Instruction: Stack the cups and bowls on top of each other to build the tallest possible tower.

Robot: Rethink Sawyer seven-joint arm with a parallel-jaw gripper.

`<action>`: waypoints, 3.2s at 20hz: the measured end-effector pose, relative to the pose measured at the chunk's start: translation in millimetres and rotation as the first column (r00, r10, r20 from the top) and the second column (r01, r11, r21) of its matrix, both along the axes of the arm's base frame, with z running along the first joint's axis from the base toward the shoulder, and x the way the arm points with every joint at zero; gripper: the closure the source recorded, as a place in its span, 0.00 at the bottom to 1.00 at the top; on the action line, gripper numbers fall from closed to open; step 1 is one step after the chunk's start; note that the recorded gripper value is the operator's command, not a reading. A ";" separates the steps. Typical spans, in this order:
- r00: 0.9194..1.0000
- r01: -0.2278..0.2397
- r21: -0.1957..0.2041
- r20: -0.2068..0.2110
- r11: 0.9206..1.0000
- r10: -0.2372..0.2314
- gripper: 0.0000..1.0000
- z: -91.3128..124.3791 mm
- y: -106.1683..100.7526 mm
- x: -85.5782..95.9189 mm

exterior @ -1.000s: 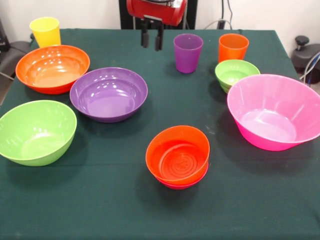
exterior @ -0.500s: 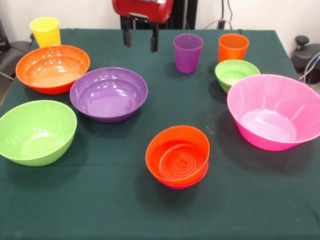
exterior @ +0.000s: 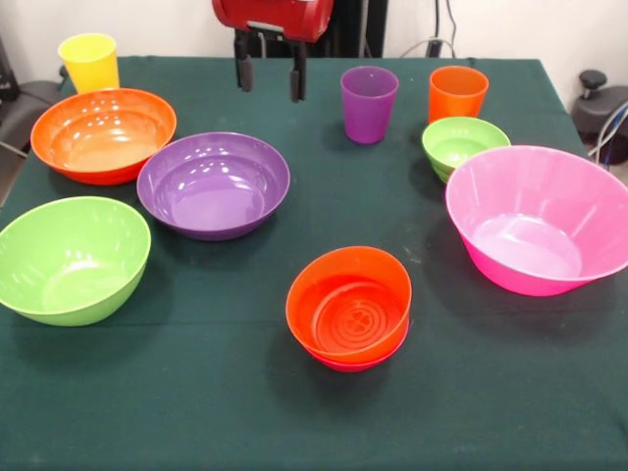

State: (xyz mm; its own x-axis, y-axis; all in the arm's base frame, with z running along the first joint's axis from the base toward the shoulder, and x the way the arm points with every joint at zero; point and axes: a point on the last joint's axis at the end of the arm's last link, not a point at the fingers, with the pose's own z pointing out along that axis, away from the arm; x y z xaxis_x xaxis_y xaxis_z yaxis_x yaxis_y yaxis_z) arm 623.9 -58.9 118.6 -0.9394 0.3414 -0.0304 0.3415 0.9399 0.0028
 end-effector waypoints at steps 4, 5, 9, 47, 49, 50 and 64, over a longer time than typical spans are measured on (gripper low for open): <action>1.000 -0.024 -0.003 0.002 1.000 0.024 0.00 -3.2 4.4 -0.2; 1.000 -0.030 -0.004 0.002 1.000 0.030 0.00 -4.4 5.0 -0.6; 0.999 -0.048 -0.012 -0.001 0.999 0.048 0.00 -9.0 5.7 -2.6; 0.989 -0.113 0.006 0.101 0.994 0.111 0.00 -45.9 12.5 -12.0; 0.989 -0.112 0.008 0.100 0.994 0.111 0.00 -47.0 12.8 -11.9; 0.989 -0.112 0.009 0.100 0.994 0.110 0.00 -47.5 12.8 -11.7; 0.991 -0.104 0.037 0.090 0.994 0.101 0.00 -72.3 14.7 -5.0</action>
State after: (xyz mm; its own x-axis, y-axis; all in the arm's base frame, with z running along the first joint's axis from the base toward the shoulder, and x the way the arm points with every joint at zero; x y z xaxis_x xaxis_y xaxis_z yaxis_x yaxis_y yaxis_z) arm 618.9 -44.2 46.3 -0.9638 0.2462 -0.1023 0.2401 0.9683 0.0687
